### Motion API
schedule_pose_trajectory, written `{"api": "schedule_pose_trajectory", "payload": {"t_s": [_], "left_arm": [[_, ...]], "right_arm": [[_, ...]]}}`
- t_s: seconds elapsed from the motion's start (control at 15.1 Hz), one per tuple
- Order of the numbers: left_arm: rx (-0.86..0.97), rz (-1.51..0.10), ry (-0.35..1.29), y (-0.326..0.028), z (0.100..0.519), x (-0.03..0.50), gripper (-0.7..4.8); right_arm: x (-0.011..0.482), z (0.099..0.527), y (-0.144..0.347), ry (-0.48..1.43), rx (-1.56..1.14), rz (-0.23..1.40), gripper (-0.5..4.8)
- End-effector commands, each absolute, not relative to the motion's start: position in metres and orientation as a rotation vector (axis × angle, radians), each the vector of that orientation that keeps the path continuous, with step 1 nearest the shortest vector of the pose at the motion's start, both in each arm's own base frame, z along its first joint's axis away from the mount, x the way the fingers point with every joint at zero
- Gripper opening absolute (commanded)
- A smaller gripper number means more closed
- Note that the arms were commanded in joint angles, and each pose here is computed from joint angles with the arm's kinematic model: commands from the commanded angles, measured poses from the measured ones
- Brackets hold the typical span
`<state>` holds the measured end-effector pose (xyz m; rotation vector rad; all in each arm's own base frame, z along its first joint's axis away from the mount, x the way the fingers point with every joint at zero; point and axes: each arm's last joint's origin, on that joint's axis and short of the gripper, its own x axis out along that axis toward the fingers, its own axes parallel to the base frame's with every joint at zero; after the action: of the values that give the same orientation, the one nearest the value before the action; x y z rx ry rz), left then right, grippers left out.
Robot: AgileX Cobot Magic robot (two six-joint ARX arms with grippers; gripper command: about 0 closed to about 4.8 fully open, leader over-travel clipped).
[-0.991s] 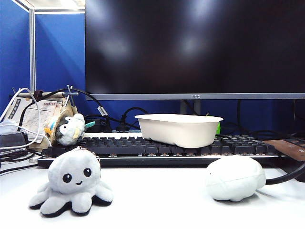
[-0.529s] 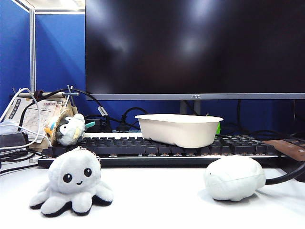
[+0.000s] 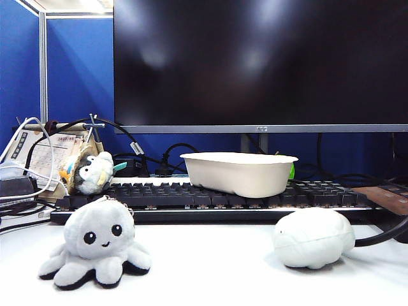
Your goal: Identity fluffy octopus among items on the table, put them into the paper lunch box.
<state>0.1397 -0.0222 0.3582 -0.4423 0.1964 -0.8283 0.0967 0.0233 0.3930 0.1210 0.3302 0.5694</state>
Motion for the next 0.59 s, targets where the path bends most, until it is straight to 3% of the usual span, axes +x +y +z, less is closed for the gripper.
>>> {"api": "schedule_pose_trajectory", "payload": {"t_s": [0.07, 0.26, 0.59], "left_arm": [[-0.399, -0.858, 0.350, -0.023, 0.339, 0.140, -0.05], [-0.357, -0.819, 0.523, -0.023, 0.318, 0.132, -0.05], [-0.346, -0.804, 0.530, -0.022, 0.317, 0.132, -0.05]], "right_arm": [[0.115, 0.375, 0.031, 0.597, 0.210, 0.692, -0.01], [0.140, 0.356, 0.044, 0.813, 0.229, 0.731, -0.01], [0.150, 0.349, 0.058, 0.878, 0.218, 0.807, -0.01]]}}
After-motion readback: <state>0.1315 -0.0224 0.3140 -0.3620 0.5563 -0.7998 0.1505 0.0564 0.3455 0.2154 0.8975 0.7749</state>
